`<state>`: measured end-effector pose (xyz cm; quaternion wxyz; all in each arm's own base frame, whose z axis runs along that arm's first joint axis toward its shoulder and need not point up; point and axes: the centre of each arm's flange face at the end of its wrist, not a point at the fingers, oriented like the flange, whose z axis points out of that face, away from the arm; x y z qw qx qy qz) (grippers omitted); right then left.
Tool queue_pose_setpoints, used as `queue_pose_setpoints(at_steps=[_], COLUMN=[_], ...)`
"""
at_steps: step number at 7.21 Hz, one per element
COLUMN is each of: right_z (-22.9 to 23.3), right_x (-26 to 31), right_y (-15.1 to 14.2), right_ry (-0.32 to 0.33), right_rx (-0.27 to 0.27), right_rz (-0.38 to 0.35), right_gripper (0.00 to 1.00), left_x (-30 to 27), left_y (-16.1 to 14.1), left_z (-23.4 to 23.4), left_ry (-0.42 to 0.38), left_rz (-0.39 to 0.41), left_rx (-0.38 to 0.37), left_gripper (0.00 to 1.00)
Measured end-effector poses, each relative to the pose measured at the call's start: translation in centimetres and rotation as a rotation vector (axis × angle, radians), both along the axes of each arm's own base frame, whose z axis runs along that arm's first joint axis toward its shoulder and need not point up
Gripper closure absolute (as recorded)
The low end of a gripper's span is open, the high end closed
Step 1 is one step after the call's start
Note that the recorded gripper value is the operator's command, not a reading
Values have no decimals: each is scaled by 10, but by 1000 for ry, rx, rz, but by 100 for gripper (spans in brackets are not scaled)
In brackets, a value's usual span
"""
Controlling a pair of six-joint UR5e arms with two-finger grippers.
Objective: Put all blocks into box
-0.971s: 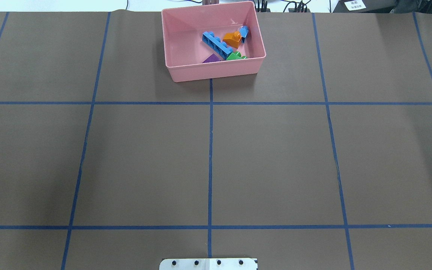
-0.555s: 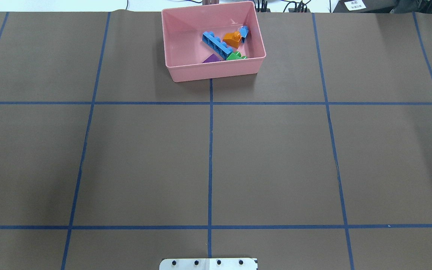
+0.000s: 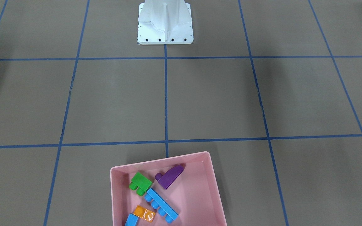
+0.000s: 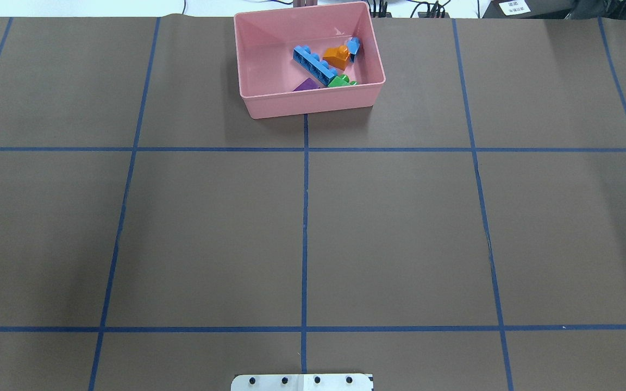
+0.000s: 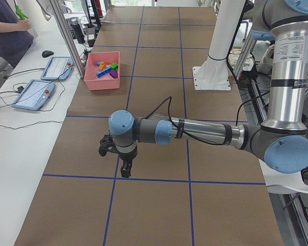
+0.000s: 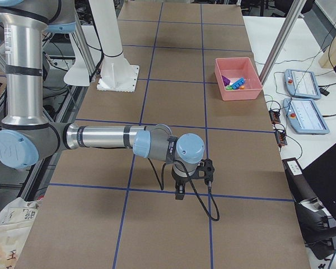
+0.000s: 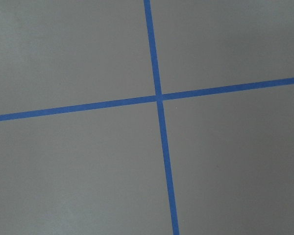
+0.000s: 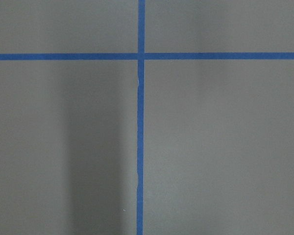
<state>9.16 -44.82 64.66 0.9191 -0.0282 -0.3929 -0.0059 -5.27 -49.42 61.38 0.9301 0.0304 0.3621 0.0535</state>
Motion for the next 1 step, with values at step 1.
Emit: queue_pose_setpoints(at_steps=[1], right_z=[0], right_x=[0], right_y=[0], right_ry=[1], right_rx=[0], right_rz=[0], right_gripper=[0], left_x=[0], left_y=[0], left_z=[0], left_ry=[0], left_rz=[0], left_rx=[0], left_gripper=[0])
